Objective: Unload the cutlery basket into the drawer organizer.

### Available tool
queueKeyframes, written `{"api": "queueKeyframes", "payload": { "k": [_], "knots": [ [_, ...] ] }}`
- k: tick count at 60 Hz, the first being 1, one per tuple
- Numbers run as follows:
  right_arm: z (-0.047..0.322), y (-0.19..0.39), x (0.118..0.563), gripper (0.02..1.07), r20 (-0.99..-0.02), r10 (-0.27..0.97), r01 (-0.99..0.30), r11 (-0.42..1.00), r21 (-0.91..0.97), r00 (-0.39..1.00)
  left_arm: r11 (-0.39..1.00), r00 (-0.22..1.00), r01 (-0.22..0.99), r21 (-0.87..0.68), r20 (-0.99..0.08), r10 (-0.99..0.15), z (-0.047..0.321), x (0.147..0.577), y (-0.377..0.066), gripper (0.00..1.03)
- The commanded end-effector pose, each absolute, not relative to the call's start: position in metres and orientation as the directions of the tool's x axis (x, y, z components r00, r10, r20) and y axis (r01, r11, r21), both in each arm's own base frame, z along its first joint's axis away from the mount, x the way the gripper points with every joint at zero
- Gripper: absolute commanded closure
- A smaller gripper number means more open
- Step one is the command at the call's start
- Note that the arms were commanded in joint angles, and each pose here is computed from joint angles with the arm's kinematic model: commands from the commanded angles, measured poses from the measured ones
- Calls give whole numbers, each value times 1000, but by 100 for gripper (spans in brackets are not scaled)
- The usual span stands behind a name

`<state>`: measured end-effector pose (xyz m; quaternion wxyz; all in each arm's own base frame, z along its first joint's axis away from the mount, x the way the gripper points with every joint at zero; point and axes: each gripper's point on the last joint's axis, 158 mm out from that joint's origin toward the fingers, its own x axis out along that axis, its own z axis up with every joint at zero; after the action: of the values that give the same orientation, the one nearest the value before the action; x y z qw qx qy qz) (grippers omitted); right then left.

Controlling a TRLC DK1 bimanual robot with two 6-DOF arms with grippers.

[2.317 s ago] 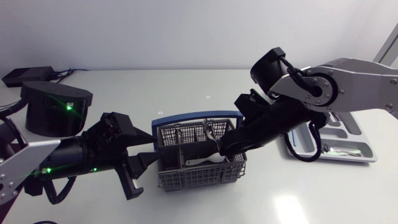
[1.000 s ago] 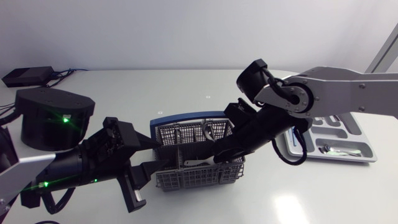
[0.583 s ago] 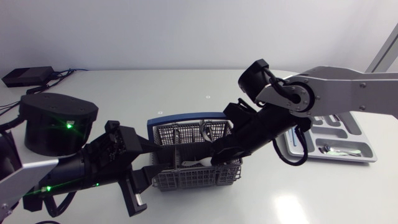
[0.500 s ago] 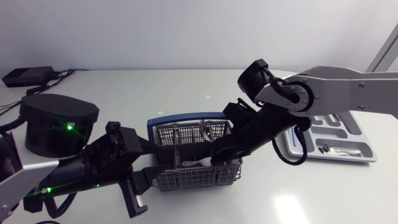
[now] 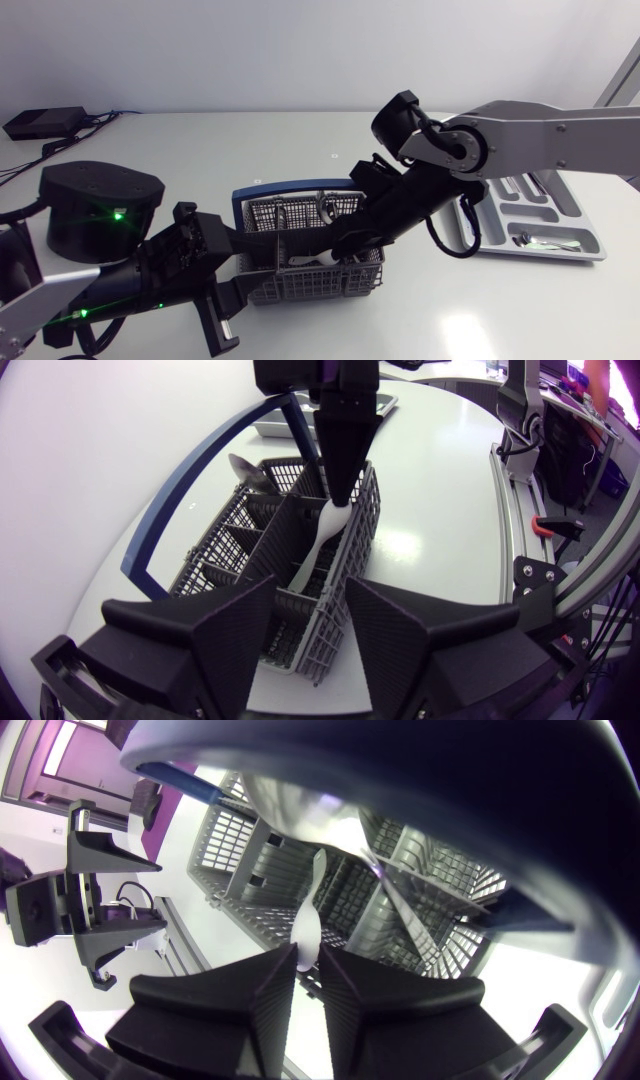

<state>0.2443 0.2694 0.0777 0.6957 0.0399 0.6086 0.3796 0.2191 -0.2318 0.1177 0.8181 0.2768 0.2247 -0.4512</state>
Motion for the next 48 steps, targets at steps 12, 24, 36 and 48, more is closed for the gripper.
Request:
{"api": "queueKeyframes", "payload": {
  "k": [12, 24, 36, 48],
  "knots": [
    [67, 276, 244, 101, -832, 553, -466, 726, 506, -43, 437, 473, 870, 229, -638, -607, 100, 213, -231, 52],
    [75, 278, 247, 101, -855, 517, -525, 740, 421, 43, 437, 472, 871, 227, -637, -609, 98, 212, -232, 52],
    [95, 279, 255, 101, -869, 448, -606, 757, 244, 210, 438, 472, 870, 226, -637, -609, 98, 212, -231, 52],
    [118, 276, 257, 101, -851, 459, -619, 754, 221, 255, 445, 482, 865, 232, -633, -606, 101, 214, -231, 49]
  ]
}}
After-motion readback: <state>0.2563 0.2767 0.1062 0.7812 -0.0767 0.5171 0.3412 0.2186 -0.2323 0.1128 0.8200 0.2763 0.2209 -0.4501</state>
